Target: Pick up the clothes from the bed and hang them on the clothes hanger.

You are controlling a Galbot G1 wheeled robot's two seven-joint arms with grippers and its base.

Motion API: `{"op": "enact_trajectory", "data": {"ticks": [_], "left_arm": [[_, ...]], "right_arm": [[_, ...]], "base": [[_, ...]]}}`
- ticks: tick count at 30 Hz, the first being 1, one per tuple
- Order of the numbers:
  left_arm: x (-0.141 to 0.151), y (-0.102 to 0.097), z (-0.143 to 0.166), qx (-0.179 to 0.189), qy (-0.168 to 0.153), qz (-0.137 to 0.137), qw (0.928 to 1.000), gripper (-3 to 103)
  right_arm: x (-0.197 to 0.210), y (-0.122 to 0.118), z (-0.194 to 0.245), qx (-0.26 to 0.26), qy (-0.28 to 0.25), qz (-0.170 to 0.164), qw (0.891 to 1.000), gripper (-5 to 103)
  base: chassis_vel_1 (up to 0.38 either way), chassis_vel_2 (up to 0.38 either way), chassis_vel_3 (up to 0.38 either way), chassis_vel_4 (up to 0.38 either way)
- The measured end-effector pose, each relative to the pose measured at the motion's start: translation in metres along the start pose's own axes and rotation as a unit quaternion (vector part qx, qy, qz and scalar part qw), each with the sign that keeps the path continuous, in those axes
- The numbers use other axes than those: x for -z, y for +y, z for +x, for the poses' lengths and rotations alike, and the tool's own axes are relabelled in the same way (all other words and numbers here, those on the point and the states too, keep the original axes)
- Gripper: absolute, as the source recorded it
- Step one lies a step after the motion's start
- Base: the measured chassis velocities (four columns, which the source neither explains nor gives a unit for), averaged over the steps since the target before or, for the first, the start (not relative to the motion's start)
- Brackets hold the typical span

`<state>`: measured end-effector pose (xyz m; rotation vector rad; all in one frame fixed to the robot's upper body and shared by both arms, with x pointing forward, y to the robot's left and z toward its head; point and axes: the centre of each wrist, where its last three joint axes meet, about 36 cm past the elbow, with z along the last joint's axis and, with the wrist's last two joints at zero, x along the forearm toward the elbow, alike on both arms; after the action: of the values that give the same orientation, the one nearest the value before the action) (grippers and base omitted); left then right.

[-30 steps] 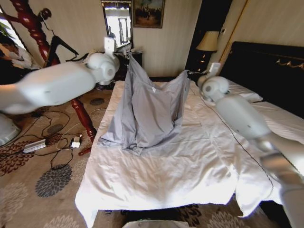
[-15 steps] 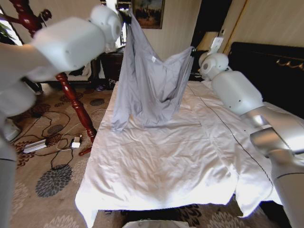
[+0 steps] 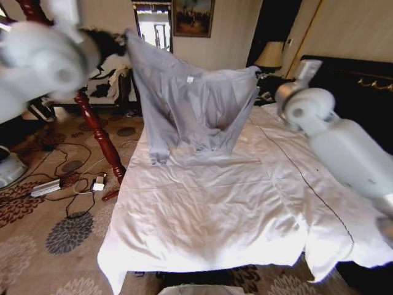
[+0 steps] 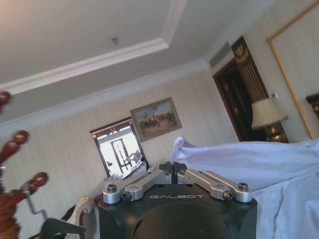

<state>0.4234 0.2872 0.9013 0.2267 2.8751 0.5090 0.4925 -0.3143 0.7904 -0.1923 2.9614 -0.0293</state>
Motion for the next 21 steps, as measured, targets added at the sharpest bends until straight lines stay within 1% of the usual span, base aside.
{"op": "enact_trajectory", "data": {"ticks": [1,2,5,7,9,10,13,14,15,17,18,20,21], "left_arm": [[0.004,0.000,0.009,0.000,-0.003,0.005,1.0000,0],[0.004,0.000,0.009,0.000,-0.003,0.005,1.0000,0],[0.024,-0.009,0.043,-0.008,-0.017,0.015,0.9997,0],[0.027,-0.010,0.047,-0.009,-0.017,0.015,0.9997,0],[0.041,-0.016,0.066,-0.016,-0.019,0.016,0.9996,0],[0.041,-0.016,0.066,-0.016,-0.019,0.016,0.9996,0],[0.049,-0.010,0.079,-0.009,-0.013,0.016,0.9997,0],[0.048,-0.007,0.080,-0.004,-0.007,0.017,0.9998,0],[0.048,-0.007,0.080,-0.004,-0.007,0.017,0.9998,0],[0.040,-0.003,0.076,0.009,0.009,0.015,0.9998,0],[0.031,-0.002,0.073,0.017,0.023,0.010,0.9995,0],[0.003,-0.003,0.067,0.026,0.052,-0.005,0.9983,0],[0.003,-0.003,0.067,0.026,0.052,-0.005,0.9983,0]], "right_arm": [[0.006,0.001,0.012,0.002,-0.003,0.003,1.000,0],[0.006,0.001,0.012,0.002,-0.003,0.003,1.000,0],[0.038,0.012,0.055,0.016,-0.030,0.008,0.999,0],[0.044,0.013,0.061,0.018,-0.034,0.008,0.999,0],[0.069,0.016,0.088,0.024,-0.045,0.008,0.999,0],[0.069,0.016,0.088,0.024,-0.045,0.008,0.999,0],[0.085,0.017,0.110,0.028,-0.048,0.020,0.998,0],[0.085,0.017,0.113,0.028,-0.045,0.024,0.998,0],[0.085,0.017,0.113,0.028,-0.045,0.024,0.998,0],[0.081,0.018,0.111,0.025,-0.040,0.027,0.999,0],[0.074,0.019,0.104,0.021,-0.034,0.027,0.999,0],[0.053,0.023,0.086,0.018,-0.015,0.027,0.999,0],[0.053,0.023,0.086,0.018,-0.015,0.027,0.999,0]], "base": [[0.000,0.000,0.000,0.000],[0.000,0.000,0.000,0.000],[0.000,0.000,0.000,0.000],[0.000,0.000,0.000,0.000],[0.000,0.000,0.000,0.000],[0.000,0.000,0.000,0.000],[0.000,0.000,0.000,0.000],[0.000,0.000,0.000,0.000],[0.000,0.000,0.000,0.000],[0.000,0.000,0.000,0.000],[0.000,0.000,0.000,0.000],[0.000,0.000,0.000,0.000],[0.000,0.000,0.000,0.000]]}}
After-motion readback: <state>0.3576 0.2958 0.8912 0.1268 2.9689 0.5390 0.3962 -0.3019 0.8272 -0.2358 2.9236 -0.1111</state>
